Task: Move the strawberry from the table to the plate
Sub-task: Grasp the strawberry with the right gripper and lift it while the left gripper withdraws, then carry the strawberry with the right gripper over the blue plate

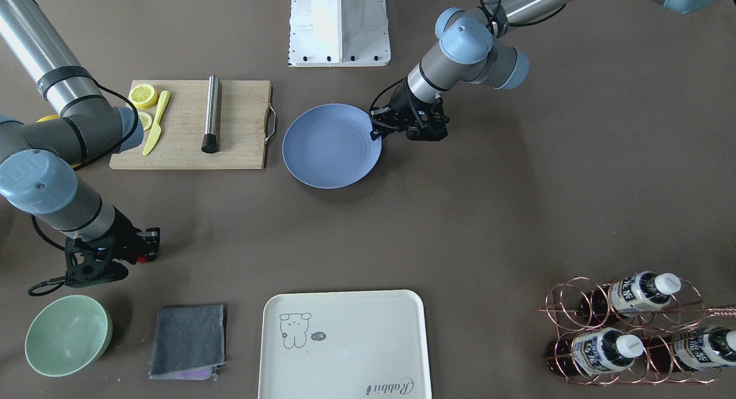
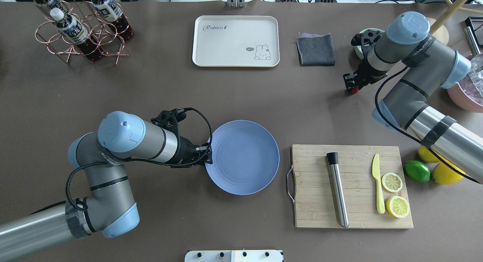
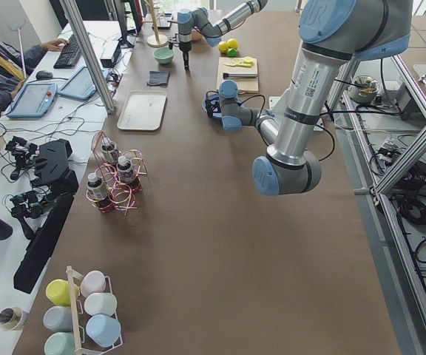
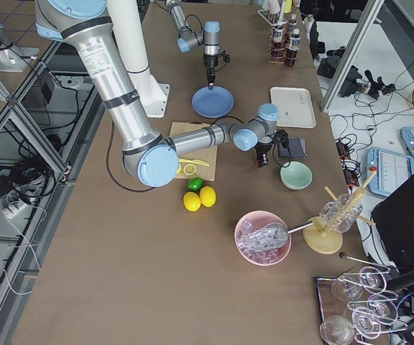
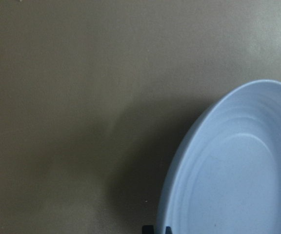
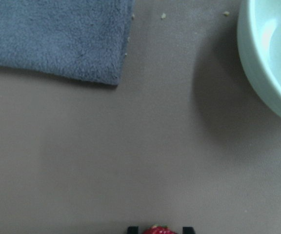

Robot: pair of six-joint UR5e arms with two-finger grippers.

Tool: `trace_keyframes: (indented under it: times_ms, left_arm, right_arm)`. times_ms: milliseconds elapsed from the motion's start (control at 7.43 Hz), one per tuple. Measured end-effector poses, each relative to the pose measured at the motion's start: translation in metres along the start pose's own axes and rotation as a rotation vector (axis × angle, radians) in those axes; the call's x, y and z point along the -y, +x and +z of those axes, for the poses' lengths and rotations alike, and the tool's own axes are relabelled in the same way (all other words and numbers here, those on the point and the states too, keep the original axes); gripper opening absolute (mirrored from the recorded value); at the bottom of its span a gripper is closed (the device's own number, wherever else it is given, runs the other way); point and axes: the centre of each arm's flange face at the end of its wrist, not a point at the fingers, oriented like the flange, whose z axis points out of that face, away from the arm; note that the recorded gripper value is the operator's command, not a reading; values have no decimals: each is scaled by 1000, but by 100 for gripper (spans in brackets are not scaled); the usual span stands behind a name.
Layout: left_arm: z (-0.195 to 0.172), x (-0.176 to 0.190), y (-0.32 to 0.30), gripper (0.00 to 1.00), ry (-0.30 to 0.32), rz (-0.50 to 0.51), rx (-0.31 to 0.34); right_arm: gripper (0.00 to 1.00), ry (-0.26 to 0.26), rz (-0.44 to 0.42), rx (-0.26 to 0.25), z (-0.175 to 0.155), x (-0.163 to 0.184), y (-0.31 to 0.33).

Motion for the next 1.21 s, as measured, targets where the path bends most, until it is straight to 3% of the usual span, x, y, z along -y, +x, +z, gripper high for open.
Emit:
trace_keyframes:
  times_ms: [404,673,942,1212]
  left_arm:
    - [-19,13,-3,97,14,-2,-12]
    - [-63,66,-25,97,14,-11,-5]
    - [-112,118,-72,97,4,63,22]
    - [-156,156,-128,97,0,137,53]
  right_arm:
    - [0,19,-1,30,-21,9,-24]
    - [0,31,51,68,-58,10,-73]
    - [0,20,132,134,-81,-26,-154]
    - [0,5,195,183,-81,-82,-245]
